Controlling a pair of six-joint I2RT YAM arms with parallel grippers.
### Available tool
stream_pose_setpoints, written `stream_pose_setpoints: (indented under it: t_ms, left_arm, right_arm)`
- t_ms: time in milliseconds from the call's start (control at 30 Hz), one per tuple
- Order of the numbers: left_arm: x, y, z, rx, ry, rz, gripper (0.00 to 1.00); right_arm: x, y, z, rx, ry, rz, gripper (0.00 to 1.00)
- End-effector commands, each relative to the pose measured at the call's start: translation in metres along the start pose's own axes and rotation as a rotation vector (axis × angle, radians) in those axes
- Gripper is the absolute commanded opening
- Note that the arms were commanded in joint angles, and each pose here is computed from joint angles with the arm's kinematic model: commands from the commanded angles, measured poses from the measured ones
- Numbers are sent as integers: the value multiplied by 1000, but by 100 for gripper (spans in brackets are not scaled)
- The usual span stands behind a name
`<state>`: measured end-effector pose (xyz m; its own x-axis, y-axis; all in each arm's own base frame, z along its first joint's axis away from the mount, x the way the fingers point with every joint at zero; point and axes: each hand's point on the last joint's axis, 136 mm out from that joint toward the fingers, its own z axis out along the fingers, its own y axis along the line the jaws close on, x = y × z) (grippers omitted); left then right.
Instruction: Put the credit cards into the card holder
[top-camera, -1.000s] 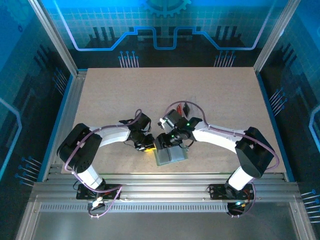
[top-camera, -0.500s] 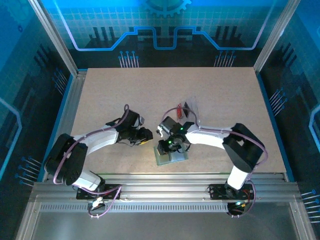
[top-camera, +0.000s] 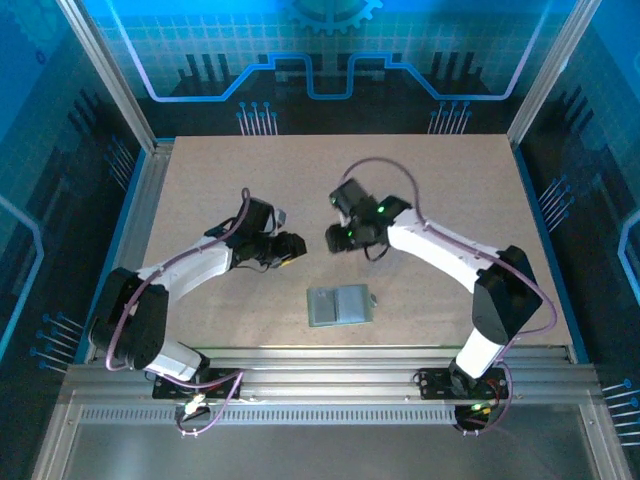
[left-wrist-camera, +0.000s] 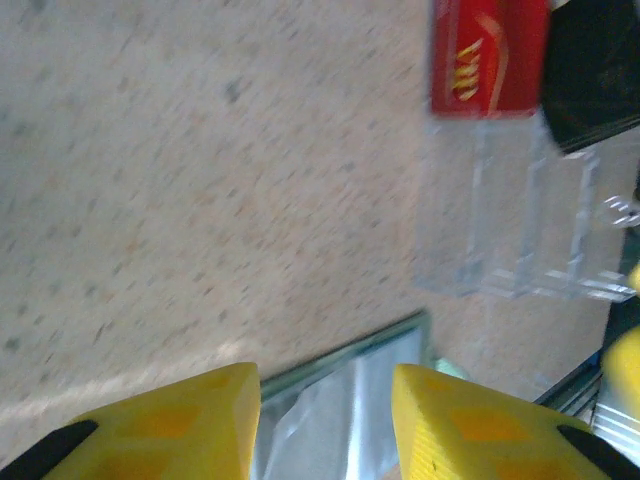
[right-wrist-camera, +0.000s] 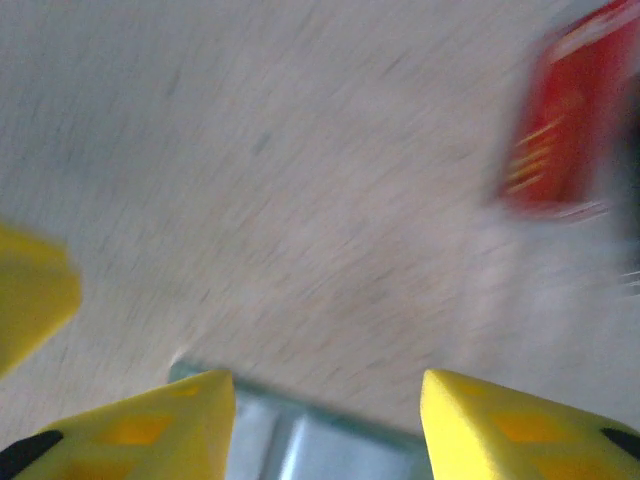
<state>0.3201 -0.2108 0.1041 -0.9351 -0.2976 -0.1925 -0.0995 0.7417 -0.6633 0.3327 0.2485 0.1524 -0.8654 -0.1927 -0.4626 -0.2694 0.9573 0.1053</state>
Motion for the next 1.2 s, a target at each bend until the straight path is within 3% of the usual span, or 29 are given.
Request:
stream_pose_setpoints:
  t_ms: [0,200,433,667,1167]
  left_arm:
    - [-18,-18,11,38,4,-2,41]
    - [-43,-47,47,68,29,17,41]
    - [-62,-69,97,78,87,21,41]
    - [-66,-69,134,85,140,-6,41]
    - [-58,-59,175,53,207,10,40]
  right_arm:
    - [-3,-76,-14,330,49,-18,57]
    - [-34,-106,3,490,66,-33,59]
    - [-50,-110,32,558,99,-82,60]
    - [-48,-110,46,616,141,-149,60]
    - [-37,-112,55,648,200,-202,56]
